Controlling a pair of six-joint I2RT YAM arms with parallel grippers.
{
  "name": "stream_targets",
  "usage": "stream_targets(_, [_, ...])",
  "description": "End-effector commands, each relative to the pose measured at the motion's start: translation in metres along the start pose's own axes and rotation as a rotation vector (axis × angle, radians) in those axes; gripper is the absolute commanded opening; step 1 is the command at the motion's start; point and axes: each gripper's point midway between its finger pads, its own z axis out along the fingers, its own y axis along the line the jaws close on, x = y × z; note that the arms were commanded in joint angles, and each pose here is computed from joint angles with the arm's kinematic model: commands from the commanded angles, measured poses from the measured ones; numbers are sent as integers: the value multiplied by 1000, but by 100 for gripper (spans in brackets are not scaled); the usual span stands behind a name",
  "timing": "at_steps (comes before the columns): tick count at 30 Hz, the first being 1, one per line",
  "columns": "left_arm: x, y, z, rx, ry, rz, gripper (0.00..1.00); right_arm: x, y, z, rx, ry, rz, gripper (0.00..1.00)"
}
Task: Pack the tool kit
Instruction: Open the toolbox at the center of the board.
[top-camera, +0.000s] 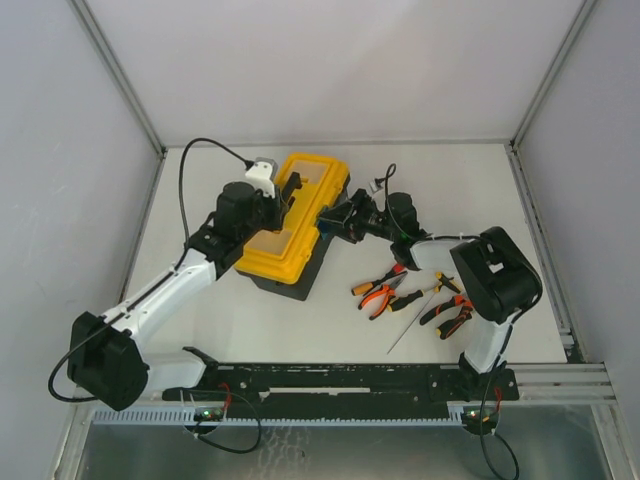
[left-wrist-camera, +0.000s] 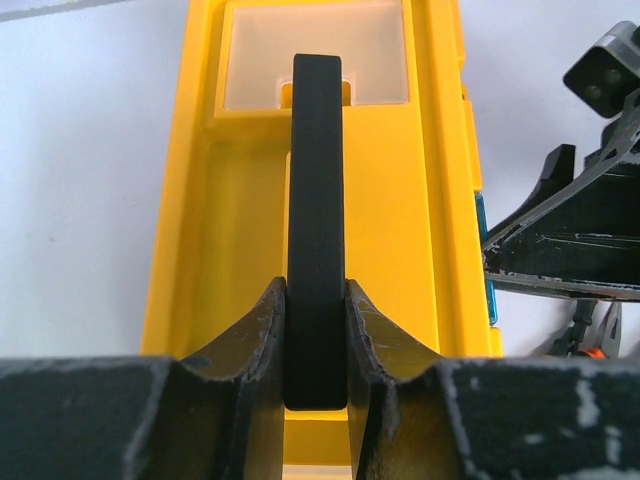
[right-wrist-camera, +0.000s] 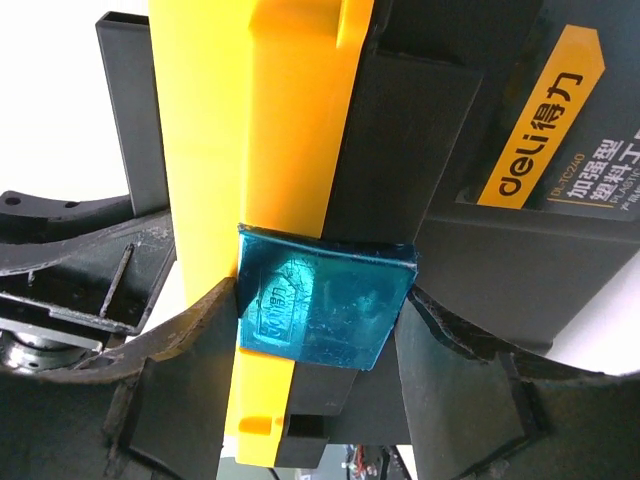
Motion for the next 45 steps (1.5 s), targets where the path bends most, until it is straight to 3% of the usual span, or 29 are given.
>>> stream_targets(1, [92, -43, -13, 122, 335, -5, 0, 10, 31, 5, -22, -13, -206, 0])
stream_targets(5, [96, -42, -15, 69, 353, 94, 0, 7, 37, 1, 28, -29, -246, 0])
stream_targets(12, [96, -44, -14, 66, 331, 90, 0, 8, 48, -4, 49, -25, -277, 0])
stream_targets(23, [84, -61, -18, 152, 280, 9, 0, 15, 41, 9, -94, 25, -144, 0])
stream_targets(31, [79, -69, -19, 232, 263, -89, 0, 10, 42, 7, -331, 36, -19, 0])
stream_targets(33, [78, -71, -20, 262, 257, -109, 0, 9, 39, 8, -352, 40, -4, 3])
stream_targets(36, [74, -73, -22, 311, 243, -144, 0, 6, 34, 9, -366, 46, 20, 18])
stream_targets(38, [73, -72, -23, 323, 245, -149, 0, 6, 31, 10, -373, 51, 32, 21])
stream_targets(39, [75, -70, -23, 312, 248, -143, 2, 6, 29, 11, -371, 51, 32, 22])
stream_targets(45, [83, -39, -23, 158, 263, -98, 36, 7, 23, 16, -372, 59, 37, 35])
